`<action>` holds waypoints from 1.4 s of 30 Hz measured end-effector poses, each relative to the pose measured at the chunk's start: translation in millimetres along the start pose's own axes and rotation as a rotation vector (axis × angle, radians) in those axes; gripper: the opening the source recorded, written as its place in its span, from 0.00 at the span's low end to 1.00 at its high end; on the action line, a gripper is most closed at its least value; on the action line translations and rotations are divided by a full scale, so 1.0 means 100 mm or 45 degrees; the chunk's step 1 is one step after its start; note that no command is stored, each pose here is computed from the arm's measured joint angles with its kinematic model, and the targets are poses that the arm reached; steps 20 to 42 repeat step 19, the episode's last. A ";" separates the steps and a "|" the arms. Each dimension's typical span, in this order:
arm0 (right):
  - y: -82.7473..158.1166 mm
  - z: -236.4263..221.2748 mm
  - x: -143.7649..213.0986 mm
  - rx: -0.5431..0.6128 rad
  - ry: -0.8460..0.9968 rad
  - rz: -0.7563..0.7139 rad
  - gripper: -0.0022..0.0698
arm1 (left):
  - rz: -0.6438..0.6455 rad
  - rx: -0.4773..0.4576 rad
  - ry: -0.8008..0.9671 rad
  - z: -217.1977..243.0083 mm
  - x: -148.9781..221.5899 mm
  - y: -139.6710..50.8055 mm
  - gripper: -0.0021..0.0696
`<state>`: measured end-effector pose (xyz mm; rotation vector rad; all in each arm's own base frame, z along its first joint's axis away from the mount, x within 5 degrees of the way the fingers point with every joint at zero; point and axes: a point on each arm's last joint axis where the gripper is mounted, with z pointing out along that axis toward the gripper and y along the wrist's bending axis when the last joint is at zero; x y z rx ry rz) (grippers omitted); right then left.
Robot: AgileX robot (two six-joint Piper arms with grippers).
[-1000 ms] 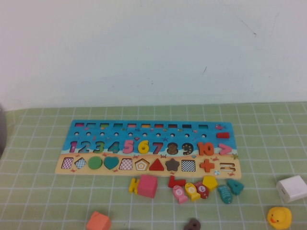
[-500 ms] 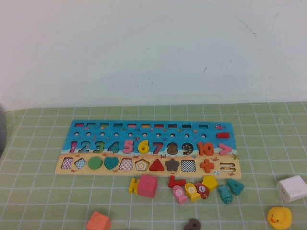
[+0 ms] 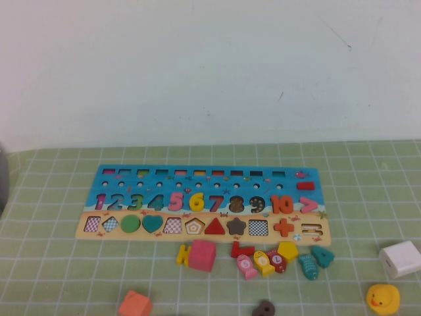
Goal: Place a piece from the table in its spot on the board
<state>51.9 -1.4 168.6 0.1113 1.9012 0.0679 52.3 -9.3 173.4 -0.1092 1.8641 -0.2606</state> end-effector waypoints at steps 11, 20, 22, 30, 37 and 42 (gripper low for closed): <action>0.00 0.00 0.00 -0.003 0.001 0.007 0.03 | 0.000 0.000 0.000 0.00 0.00 0.00 0.03; 0.00 0.00 0.00 -0.004 0.001 0.009 0.03 | 0.000 0.000 0.000 0.00 0.00 0.00 0.03; 0.00 0.00 0.00 -0.004 0.001 0.009 0.03 | 0.000 0.000 0.000 0.00 0.00 0.00 0.03; 0.00 0.00 0.00 -0.004 0.001 0.009 0.03 | 0.000 0.000 0.000 0.00 0.00 0.00 0.03; 0.00 0.00 0.00 -0.004 0.001 0.009 0.03 | 0.000 0.000 0.000 0.00 0.00 0.00 0.03; 0.00 0.00 0.00 -0.004 0.001 0.009 0.03 | 0.000 0.000 0.000 0.00 0.00 0.00 0.03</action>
